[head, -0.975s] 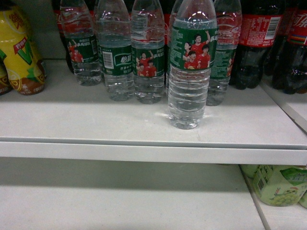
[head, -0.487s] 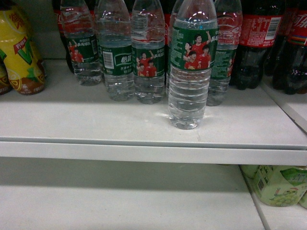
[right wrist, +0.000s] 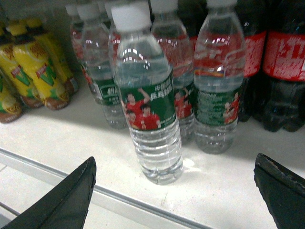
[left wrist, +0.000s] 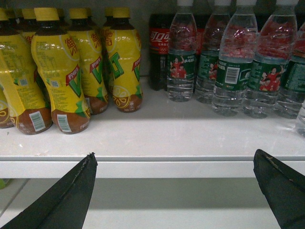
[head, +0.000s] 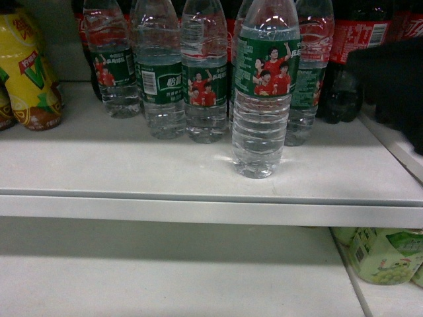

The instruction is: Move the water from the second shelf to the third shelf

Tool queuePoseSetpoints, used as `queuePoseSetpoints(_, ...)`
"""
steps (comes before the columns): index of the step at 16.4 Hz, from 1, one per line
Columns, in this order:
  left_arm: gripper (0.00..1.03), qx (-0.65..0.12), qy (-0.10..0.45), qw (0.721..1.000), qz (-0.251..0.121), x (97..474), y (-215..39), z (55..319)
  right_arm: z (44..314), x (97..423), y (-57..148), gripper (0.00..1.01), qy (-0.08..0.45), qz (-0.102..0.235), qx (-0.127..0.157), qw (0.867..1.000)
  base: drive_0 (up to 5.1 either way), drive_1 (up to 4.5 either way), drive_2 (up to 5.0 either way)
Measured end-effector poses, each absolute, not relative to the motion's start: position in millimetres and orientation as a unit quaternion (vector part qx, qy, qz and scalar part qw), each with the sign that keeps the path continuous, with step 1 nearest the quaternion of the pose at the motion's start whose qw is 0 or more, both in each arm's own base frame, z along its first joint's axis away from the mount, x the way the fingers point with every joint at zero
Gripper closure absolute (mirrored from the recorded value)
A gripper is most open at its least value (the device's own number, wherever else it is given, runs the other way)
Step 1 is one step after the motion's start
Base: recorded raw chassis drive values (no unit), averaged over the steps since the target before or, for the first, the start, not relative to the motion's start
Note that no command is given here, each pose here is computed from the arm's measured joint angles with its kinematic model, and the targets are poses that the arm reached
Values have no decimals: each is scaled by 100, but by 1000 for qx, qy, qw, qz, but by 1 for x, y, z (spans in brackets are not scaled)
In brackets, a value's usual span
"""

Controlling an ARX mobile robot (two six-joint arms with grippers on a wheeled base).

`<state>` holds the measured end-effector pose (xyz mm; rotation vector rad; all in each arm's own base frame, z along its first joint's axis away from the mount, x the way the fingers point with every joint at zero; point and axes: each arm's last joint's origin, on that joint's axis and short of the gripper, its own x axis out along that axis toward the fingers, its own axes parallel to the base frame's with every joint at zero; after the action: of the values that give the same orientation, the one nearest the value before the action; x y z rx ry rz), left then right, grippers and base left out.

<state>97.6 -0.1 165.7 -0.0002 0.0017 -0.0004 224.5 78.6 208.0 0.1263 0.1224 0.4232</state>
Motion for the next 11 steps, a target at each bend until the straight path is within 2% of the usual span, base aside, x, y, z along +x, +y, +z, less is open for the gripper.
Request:
queuePoseSetpoints(2,5,0,1,1000,0,98,0,166,192,235,94,3,88,228,57,968,0,0,0)
queuePoseSetpoints(7,5,0,1,1000,0,98,0,166,191,244,130,3,91,290,34,952,0,0,0)
queuePoseSetpoints(9,5,0,1,1000,0,98,0,166,191,250,135,3,95,291,29,952,0,0,0)
queuePoseSetpoints(11,5,0,1,1000,0,98,0,166,193,257,138,3,92,276,27,956,0,0,0)
